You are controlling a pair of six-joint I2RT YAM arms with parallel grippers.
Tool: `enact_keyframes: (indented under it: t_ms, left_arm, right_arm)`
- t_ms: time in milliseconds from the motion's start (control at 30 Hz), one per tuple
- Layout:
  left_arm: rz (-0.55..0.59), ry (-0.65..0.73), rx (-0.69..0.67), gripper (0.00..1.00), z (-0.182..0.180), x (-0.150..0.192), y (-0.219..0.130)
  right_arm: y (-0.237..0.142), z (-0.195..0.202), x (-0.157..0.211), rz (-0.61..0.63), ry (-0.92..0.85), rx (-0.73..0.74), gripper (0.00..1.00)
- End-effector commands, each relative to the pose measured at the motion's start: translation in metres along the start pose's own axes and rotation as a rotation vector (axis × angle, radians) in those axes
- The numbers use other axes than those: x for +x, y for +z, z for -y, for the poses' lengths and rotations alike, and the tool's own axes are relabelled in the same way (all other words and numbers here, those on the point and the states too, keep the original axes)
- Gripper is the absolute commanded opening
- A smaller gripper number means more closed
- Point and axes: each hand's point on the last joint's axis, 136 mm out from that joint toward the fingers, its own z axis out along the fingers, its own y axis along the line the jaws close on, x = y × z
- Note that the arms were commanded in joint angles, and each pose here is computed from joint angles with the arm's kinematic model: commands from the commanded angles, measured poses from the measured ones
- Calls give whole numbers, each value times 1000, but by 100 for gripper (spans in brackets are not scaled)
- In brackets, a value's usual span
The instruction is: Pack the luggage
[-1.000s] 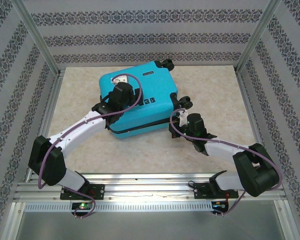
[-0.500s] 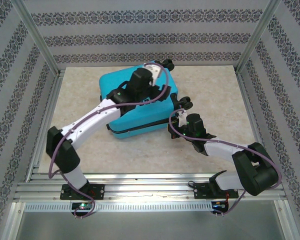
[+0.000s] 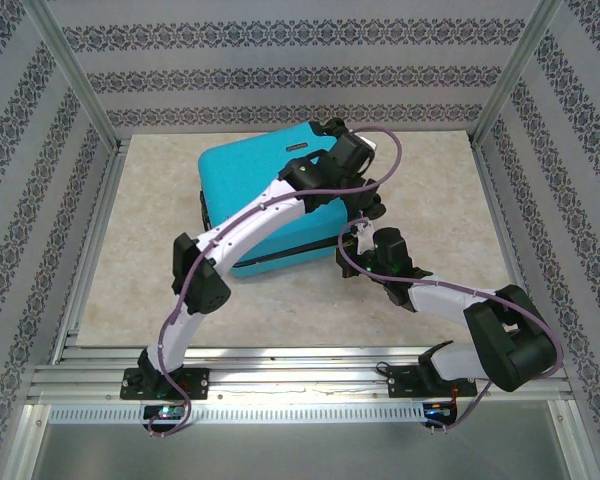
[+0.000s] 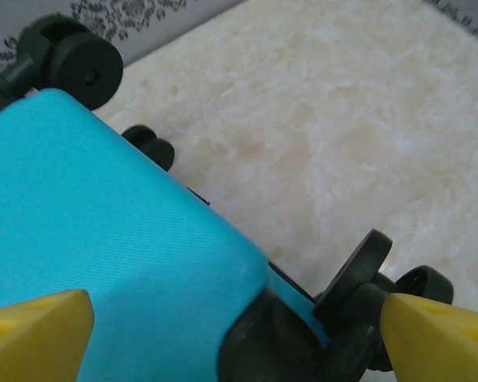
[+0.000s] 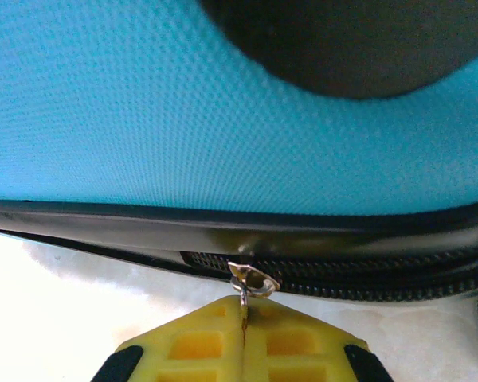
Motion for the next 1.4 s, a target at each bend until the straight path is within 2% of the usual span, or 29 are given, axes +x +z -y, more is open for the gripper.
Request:
enact_keyframes:
  t_ms: [0, 333, 533, 767, 967, 1167, 1233, 1367]
  left_arm:
    - [-88, 37, -87, 93, -2, 19, -1]
    - [-156, 66, -301, 94, -30, 40, 6]
    - [-196, 98, -372, 92, -42, 50, 4]
    - [-246, 103, -377, 88, -47, 64, 9]
    - [-293, 97, -366, 87, -49, 84, 14]
    - [-288, 68, -328, 86, -50, 94, 14]
    - [-284, 64, -317, 86, -49, 97, 14]
    - [-287, 65, -300, 85, -51, 107, 10]
  right_arm:
    - [-4, -18, -14, 62, -33, -72, 0]
    - [-6, -17, -14, 61, -33, -62, 0]
    - [-5, -15, -17, 62, -34, -48, 0]
    - [-6, -10, -18, 65, -36, -15, 0]
    - [-10, 22, -16, 73, 4, 163, 0]
    - [-19, 43, -21, 96, 32, 258, 0]
    - [-19, 40, -23, 94, 23, 220, 0]
    - [-14, 7, -20, 75, -53, 37, 0]
